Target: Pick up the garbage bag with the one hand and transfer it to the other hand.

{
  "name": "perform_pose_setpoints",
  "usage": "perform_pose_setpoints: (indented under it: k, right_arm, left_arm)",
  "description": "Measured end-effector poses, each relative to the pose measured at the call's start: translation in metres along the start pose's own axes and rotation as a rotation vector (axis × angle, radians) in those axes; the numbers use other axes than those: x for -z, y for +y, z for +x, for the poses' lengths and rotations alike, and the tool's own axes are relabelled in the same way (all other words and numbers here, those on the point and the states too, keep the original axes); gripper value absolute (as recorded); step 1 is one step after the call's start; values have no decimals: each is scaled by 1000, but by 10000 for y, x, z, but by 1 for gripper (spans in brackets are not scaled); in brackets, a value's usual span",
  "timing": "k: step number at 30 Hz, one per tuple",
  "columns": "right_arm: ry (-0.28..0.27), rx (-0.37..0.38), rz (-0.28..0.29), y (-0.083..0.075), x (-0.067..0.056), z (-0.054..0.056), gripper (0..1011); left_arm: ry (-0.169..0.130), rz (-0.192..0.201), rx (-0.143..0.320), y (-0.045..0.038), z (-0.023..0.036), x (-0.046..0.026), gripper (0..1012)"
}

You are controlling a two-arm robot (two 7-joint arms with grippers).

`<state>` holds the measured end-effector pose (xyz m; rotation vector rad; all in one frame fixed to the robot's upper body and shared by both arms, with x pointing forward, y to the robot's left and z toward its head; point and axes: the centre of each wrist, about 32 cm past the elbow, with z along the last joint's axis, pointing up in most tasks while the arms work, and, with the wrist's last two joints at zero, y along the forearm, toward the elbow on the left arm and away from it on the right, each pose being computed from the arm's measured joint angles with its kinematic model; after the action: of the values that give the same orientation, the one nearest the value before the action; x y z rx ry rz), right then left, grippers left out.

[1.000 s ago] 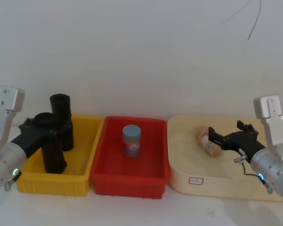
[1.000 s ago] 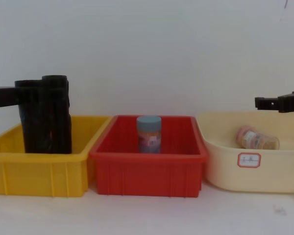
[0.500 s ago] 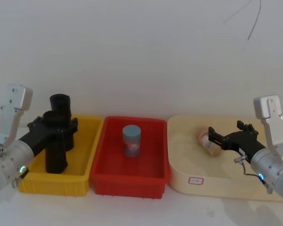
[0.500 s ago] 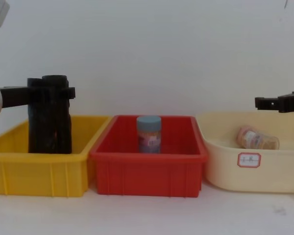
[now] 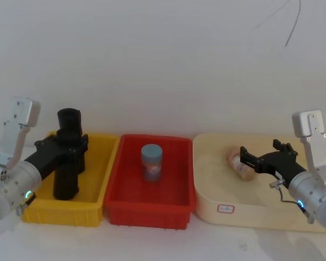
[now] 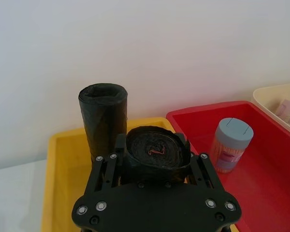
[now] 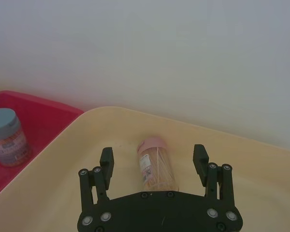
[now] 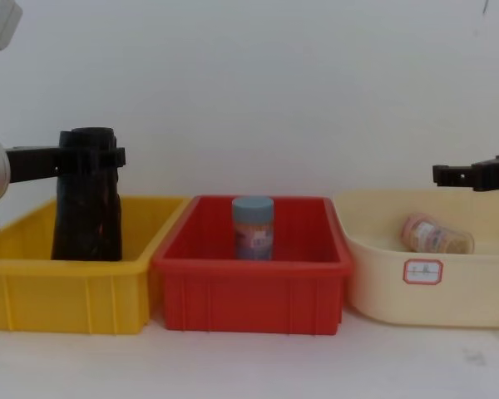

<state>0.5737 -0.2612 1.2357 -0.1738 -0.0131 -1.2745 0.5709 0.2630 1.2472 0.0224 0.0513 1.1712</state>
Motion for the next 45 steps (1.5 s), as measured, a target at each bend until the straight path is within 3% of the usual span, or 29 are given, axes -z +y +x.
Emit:
perform_pose_setpoints:
  k: [45]
  right_arm:
    - [0,0,0,0,0,0,1001]
  left_arm:
    - [1,-1,5,-15,-2,-1,564]
